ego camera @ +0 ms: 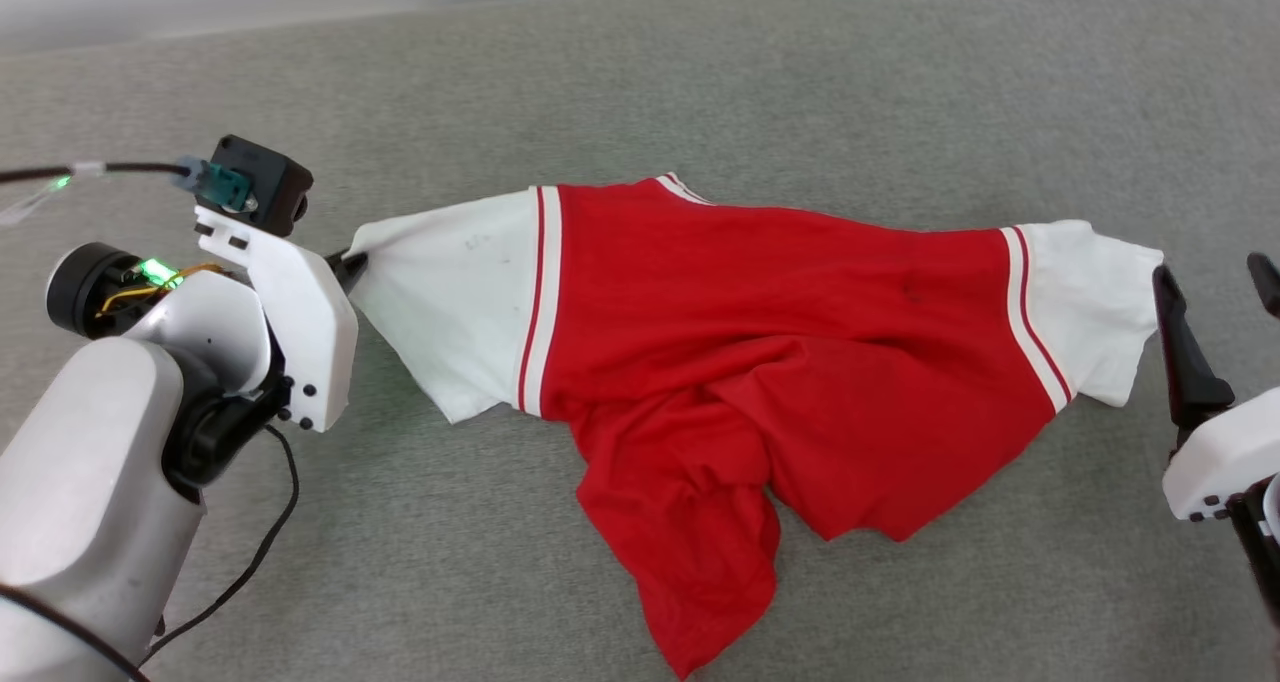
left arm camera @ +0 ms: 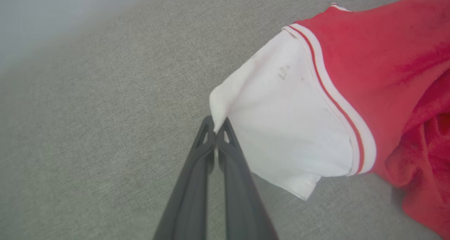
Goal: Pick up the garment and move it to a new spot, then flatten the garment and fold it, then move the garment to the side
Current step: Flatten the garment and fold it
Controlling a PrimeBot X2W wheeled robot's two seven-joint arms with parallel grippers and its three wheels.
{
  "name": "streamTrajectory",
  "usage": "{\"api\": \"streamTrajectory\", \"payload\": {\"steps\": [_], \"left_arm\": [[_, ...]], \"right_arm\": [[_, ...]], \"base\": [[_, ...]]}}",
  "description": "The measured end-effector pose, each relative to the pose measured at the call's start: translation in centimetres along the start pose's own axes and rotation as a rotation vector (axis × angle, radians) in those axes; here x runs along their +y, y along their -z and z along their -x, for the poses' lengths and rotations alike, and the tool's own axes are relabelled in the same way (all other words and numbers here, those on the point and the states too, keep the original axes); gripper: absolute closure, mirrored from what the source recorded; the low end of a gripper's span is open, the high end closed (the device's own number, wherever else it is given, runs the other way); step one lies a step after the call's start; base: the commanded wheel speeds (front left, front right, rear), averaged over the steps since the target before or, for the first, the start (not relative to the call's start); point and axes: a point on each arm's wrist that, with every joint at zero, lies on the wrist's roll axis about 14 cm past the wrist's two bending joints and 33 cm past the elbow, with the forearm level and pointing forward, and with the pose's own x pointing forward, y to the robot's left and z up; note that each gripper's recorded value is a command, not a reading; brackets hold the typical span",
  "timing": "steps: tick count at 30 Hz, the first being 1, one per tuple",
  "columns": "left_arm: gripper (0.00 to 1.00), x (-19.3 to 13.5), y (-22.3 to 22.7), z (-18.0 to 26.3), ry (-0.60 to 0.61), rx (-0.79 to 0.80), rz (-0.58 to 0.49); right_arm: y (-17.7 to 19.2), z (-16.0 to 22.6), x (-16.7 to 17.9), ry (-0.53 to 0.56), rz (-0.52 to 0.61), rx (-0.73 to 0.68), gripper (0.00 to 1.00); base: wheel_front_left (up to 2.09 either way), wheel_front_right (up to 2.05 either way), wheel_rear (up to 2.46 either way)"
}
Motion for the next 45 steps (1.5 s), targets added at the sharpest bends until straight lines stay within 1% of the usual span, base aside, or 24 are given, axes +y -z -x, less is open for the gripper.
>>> {"api": "streamTrajectory", "payload": {"steps": [4,7,8,9,11,14,19,21,23,27,29,34,35,36,37,41,45], "left_arm": [[1.00,-0.2,-2.5,2.7,-0.014,-0.141,-0.024],[1.00,-0.5,-3.7,4.5,-0.016,-0.208,-0.051],[1.00,-0.7,-3.8,5.0,-0.016,-0.221,-0.063],[1.00,-1.8,-4.4,6.2,0.002,-0.265,-0.076],[1.00,-2.8,-4.5,6.8,0.024,-0.287,-0.069],[1.00,-3.2,-4.9,7.7,0.025,-0.311,-0.087],[1.00,-3.8,-4.7,8.6,0.028,-0.332,-0.085],[1.00,-4.0,-4.6,8.7,0.029,-0.335,-0.085],[1.00,-4.1,-4.4,8.7,0.032,-0.341,-0.066],[1.00,-4.1,-3.7,8.3,0.032,-0.332,-0.047],[1.00,-4.1,-3.5,8.2,0.036,-0.329,-0.029],[1.00,-3.4,-3.0,8.0,0.015,-0.315,-0.034],[1.00,-3.4,-3.0,7.9,0.016,-0.315,-0.031],[1.00,-3.4,-3.0,7.9,0.015,-0.317,-0.029],[1.00,-3.3,-2.9,7.9,0.014,-0.316,-0.027],[1.00,-2.8,-2.9,8.1,-0.003,-0.323,-0.021],[1.00,-2.0,-3.9,9.2,-0.047,-0.371,-0.023]], "right_arm": [[1.8,-0.5,0.7,-0.077,0.023,0.201,0.00],[1.7,-1.5,0.2,-0.102,0.078,0.316,0.00],[1.7,-2.0,0.1,-0.108,0.073,0.356,0.00],[2.6,-3.0,-0.3,-0.112,0.079,0.498,0.00],[3.1,-3.7,-1.1,-0.099,0.080,0.576,0.00],[3.2,-5.3,-2.8,-0.057,0.097,0.646,0.00],[6.3,-6.8,-3.0,-0.051,0.106,0.776,0.00],[7.5,-7.4,-2.9,-0.047,0.087,0.809,0.00],[8.9,-8.0,-2.3,-0.056,0.057,0.837,0.00],[11.6,-8.4,-0.3,-0.101,0.050,0.898,0.00],[12.2,-8.5,0.4,-0.119,0.067,0.910,0.00],[13.1,-8.6,1.0,-0.139,0.092,0.925,0.00],[13.2,-8.5,1.0,-0.143,0.092,0.926,0.51],[13.2,-8.5,1.2,-0.149,0.097,0.925,0.93],[13.1,-8.5,1.3,-0.156,0.102,0.916,1.00],[12.5,-8.5,2.0,-0.180,0.093,0.862,1.00],[10.5,-8.7,1.3,-0.156,0.063,0.771,1.00]], "base": [[0.00,0.00,0.00],[0.00,0.00,0.00],[0.00,0.00,0.00],[0.00,0.00,0.00],[0.00,0.00,0.00],[0.00,0.00,0.00],[0.00,0.00,0.00],[0.00,0.00,0.00],[0.00,0.00,0.00],[0.00,0.00,0.00],[0.00,0.00,0.00],[0.00,0.00,0.00],[0.00,0.00,0.00],[0.00,0.00,0.00],[0.00,0.00,0.00],[0.00,0.00,0.00],[0.00,0.00,0.00]]}}
